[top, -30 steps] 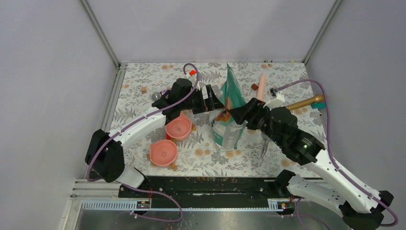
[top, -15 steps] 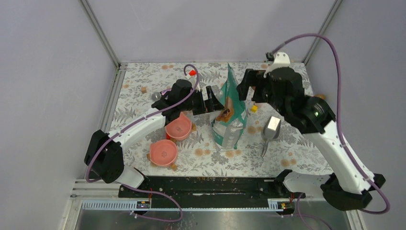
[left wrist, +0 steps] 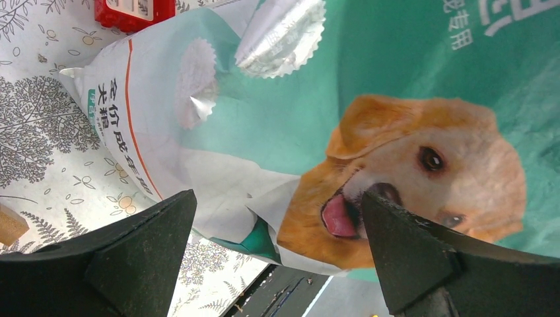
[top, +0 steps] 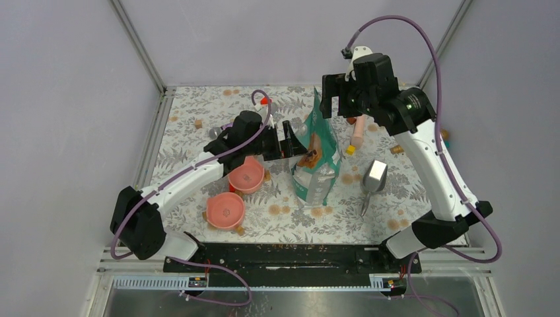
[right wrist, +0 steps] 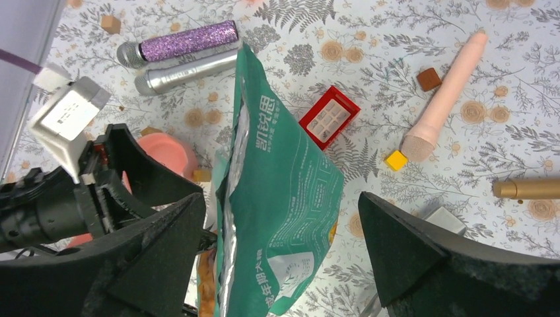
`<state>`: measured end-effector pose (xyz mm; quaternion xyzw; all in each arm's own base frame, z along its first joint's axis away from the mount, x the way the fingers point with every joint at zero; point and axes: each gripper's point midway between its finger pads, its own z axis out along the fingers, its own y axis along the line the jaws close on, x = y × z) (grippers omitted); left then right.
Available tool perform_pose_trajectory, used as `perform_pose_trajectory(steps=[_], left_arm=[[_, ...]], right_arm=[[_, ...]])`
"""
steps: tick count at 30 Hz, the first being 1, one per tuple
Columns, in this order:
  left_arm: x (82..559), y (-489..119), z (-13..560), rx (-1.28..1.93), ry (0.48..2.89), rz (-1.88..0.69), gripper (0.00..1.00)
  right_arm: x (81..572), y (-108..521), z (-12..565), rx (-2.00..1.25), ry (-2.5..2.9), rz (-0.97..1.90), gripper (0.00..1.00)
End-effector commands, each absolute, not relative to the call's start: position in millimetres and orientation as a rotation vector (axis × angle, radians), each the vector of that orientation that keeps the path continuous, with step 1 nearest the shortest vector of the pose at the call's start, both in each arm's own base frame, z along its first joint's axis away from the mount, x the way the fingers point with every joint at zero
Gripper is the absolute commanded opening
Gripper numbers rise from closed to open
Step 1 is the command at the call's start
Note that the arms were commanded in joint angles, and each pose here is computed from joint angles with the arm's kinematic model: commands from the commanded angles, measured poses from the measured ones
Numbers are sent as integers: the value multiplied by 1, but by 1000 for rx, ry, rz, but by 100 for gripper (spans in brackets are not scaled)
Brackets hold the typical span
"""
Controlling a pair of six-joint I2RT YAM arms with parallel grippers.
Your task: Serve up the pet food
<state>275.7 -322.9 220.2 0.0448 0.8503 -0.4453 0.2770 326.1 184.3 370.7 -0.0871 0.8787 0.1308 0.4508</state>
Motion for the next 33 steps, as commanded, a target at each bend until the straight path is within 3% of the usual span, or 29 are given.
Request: perform_pose_trajectory(steps=[1,23,26,33], left_arm=[[271,-321,241,165,2219,-1208,99],[270,-321,256,194,2189,-1211,99],[272,-320,259,189,2181,-1203,99],[276,-324,267,199,2170,-1207,99]], right_arm=[[332,182,384,-230,2151,322,93],[356,167,365,-214,2229,164,83],[353,174,361,-245,2246,205,78],[336,205,365,-352,2244,432,77]])
